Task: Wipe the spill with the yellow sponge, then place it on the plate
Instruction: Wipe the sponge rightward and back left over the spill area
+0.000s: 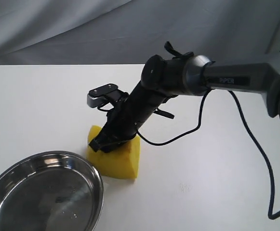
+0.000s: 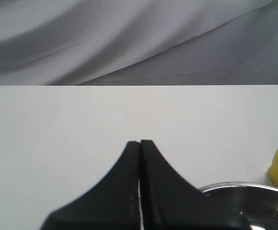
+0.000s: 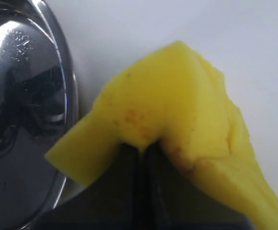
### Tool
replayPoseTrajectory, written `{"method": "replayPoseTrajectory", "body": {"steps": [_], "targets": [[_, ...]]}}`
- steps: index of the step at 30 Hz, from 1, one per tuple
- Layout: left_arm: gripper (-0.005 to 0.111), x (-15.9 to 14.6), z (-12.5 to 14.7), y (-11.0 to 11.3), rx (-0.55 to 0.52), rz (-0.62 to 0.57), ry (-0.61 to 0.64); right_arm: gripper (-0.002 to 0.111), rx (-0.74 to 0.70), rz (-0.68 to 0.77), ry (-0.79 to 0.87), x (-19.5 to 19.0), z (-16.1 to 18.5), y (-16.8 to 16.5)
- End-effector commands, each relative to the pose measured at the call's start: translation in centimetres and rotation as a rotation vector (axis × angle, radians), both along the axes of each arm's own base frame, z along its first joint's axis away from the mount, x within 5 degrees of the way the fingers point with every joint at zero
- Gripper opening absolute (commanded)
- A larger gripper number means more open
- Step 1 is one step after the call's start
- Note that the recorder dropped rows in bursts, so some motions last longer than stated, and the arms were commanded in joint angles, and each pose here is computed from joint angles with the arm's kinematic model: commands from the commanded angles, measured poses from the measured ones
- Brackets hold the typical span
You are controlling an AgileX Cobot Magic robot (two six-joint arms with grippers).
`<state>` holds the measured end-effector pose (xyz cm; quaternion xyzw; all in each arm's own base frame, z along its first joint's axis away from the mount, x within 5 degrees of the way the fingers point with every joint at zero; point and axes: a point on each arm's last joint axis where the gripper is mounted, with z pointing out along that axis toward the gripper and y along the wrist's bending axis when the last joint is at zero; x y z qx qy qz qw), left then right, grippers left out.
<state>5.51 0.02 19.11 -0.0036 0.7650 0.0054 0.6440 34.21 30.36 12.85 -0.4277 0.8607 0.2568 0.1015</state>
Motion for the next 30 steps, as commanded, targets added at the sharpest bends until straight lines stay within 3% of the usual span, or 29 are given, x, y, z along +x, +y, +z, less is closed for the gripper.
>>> {"method": "replayPoseTrajectory", "body": {"steps": [1, 10, 20, 25, 30], "targets": [[0.0, 0.0, -0.1, 0.0, -0.003, 0.002, 0.0, 0.0, -0.068, -0.066, -0.027, -0.1, -1.3, 0.2], [0.0, 0.0, -0.1, 0.0, -0.003, 0.002, 0.0, 0.0, -0.411, -0.279, -0.14, 4.0, -2.3, -6.7], [0.0, 0.0, -0.1, 0.0, -0.003, 0.002, 0.0, 0.0, -0.474, -0.544, -0.012, 7.7, -2.5, -16.1], [0.0, 0.0, -0.1, 0.0, -0.003, 0.002, 0.0, 0.0, -0.458, -0.57, 0.005, 8.0, -2.5, -17.1], [0.0, 0.0, -0.1, 0.0, -0.003, 0.002, 0.0, 0.0, -0.313, -0.469, 0.03, 7.2, -2.3, -13.8]]}}
